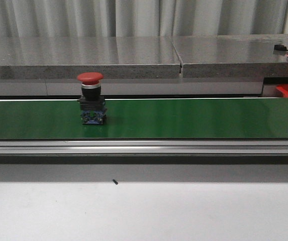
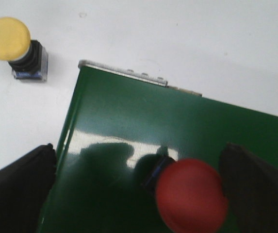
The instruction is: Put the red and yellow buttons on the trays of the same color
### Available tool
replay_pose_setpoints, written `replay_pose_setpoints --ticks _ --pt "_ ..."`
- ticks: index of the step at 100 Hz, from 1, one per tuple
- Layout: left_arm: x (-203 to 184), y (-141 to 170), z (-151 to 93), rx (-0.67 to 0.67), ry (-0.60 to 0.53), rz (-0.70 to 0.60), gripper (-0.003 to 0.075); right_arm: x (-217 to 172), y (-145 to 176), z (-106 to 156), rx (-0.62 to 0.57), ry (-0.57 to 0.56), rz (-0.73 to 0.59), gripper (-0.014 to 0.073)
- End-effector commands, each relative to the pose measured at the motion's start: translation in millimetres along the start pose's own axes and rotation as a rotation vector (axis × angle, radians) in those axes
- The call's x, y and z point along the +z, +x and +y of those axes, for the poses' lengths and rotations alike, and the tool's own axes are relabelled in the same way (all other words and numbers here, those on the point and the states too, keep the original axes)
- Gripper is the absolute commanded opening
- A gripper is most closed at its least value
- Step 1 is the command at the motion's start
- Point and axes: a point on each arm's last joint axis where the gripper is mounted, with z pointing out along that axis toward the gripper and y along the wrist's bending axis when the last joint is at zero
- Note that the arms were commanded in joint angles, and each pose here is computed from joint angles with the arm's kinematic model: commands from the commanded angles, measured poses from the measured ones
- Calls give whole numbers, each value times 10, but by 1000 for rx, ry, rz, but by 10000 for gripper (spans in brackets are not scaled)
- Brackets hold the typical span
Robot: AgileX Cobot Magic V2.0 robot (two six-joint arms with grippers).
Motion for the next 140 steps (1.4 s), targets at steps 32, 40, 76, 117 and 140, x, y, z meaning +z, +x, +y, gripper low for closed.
replay_pose_setpoints --ticks 32,40,76,117,140 --pt "-843 -257 -512 116 139 -296 661 -35 -121 -25 6 26 -79 -69" --pt "-953 -228 -599 155 159 -316 661 -35 -121 -25 6 26 -79 -69" --pt "-1356 233 -643 225 194 -394 661 -35 -121 -25 6 26 -79 -69" --pt "-1597 1090 -414 224 187 -472 574 -35 -121 -25 6 26 -79 -69" --pt "-1691 1322 -356 226 193 -511 83 -35 -122 -23 11 24 -80 -69"
